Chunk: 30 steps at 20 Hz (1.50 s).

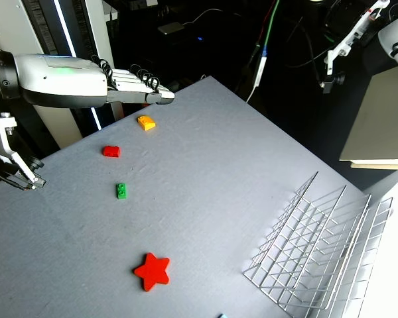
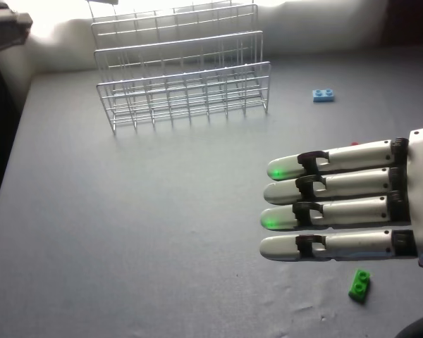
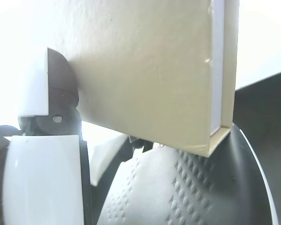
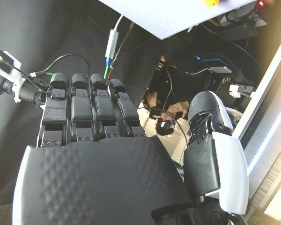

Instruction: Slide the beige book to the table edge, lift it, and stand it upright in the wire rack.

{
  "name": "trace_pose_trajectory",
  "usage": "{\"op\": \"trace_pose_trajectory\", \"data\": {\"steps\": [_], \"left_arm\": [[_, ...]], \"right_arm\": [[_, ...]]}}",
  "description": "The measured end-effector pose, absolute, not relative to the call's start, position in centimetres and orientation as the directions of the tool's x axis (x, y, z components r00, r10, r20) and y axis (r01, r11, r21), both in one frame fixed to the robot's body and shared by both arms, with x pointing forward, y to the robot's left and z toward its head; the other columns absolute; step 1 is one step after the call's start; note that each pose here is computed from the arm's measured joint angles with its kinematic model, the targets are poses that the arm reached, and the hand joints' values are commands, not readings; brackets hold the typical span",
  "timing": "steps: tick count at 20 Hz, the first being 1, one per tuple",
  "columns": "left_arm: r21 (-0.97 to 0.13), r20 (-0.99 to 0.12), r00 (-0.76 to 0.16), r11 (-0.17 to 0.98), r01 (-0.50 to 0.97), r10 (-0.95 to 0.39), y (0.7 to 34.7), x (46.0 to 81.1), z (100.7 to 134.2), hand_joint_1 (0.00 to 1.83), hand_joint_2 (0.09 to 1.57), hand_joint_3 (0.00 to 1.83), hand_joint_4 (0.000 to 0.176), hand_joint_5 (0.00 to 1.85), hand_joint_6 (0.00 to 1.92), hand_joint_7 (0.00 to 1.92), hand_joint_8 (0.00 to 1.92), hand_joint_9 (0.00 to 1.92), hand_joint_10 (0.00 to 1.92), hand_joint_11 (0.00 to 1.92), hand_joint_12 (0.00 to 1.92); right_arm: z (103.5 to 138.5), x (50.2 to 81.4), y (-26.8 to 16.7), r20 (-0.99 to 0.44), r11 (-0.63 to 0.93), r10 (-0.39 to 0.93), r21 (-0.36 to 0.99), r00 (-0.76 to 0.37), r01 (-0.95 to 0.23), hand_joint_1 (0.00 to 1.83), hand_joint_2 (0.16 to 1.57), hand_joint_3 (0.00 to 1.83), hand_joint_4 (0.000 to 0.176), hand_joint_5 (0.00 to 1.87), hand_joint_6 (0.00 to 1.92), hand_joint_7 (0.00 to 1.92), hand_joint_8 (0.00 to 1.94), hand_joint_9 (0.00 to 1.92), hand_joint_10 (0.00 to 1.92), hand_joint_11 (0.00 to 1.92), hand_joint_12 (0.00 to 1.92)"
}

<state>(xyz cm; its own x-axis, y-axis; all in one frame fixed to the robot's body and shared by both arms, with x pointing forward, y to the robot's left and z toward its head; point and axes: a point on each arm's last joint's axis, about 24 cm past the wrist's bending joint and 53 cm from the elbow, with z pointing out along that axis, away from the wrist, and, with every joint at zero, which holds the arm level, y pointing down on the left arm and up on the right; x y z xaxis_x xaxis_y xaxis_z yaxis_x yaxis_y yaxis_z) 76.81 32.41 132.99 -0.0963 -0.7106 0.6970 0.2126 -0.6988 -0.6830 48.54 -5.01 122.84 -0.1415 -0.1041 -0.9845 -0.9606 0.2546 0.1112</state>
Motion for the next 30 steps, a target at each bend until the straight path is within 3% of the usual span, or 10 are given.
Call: {"op": "trace_pose_trajectory", "data": {"steps": [7, 12, 16, 22, 30], "left_arm": [[-0.652, 0.718, -0.091, -0.713, 0.256, -0.690, 32.3, 77.0, 133.4, 1.34, 1.22, 0.00, 0.000, 0.74, 1.25, 0.77, 1.43, 0.69, 1.50, 0.59, 1.45], [-0.688, 0.672, -0.107, -0.670, 0.278, -0.733, 31.6, 76.8, 133.6, 1.33, 1.25, 0.00, 0.000, 0.70, 1.29, 0.71, 1.50, 0.66, 1.58, 0.57, 1.52], [-0.718, 0.630, -0.089, -0.623, 0.312, -0.771, 32.0, 77.4, 133.0, 1.34, 1.23, 0.00, 0.000, 0.72, 1.27, 0.75, 1.44, 0.68, 1.53, 0.58, 1.49], [-0.740, 0.581, -0.113, -0.581, 0.340, -0.806, 29.7, 77.9, 132.7, 1.34, 1.22, 0.00, 0.000, 0.76, 1.22, 0.76, 1.43, 0.68, 1.52, 0.58, 1.47], [-0.719, 0.633, -0.104, -0.633, 0.289, -0.767, 28.7, 78.0, 131.4, 1.33, 1.24, 0.00, 0.000, 0.72, 1.29, 0.73, 1.48, 0.66, 1.54, 0.57, 1.48]], "right_arm": [[122.9, 48.5, -5.0, -0.985, 0.253, -0.103, 0.111, -0.141, -0.961, 0.00, 1.15, 0.00, 0.000, 0.00, 0.00, 0.00, 0.00, 0.00, 0.00, 0.00, 0.00], [122.8, 48.5, -5.0, -0.985, 0.253, -0.105, 0.107, -0.138, -0.962, 0.00, 1.15, 0.00, 0.000, 0.00, 0.00, 0.00, 0.00, 0.00, 0.00, 0.00, 0.00], [122.8, 48.5, -5.0, -0.986, 0.250, -0.109, 0.096, -0.126, -0.963, 0.00, 1.15, 0.00, 0.000, 0.00, 0.00, 0.00, 0.00, 0.00, 0.00, 0.00, 0.00], [122.7, 48.4, -5.0, -0.986, 0.249, -0.112, 0.091, -0.122, -0.964, 0.00, 1.14, 0.00, 0.000, 0.00, 0.00, 0.00, 0.00, 0.00, 0.00, 0.00, 0.00], [122.6, 48.4, -5.0, -0.987, 0.247, -0.117, 0.081, -0.113, -0.966, 0.00, 1.15, 0.00, 0.000, 0.00, 0.00, 0.00, 0.00, 0.00, 0.00, 0.00, 0.00]]}}
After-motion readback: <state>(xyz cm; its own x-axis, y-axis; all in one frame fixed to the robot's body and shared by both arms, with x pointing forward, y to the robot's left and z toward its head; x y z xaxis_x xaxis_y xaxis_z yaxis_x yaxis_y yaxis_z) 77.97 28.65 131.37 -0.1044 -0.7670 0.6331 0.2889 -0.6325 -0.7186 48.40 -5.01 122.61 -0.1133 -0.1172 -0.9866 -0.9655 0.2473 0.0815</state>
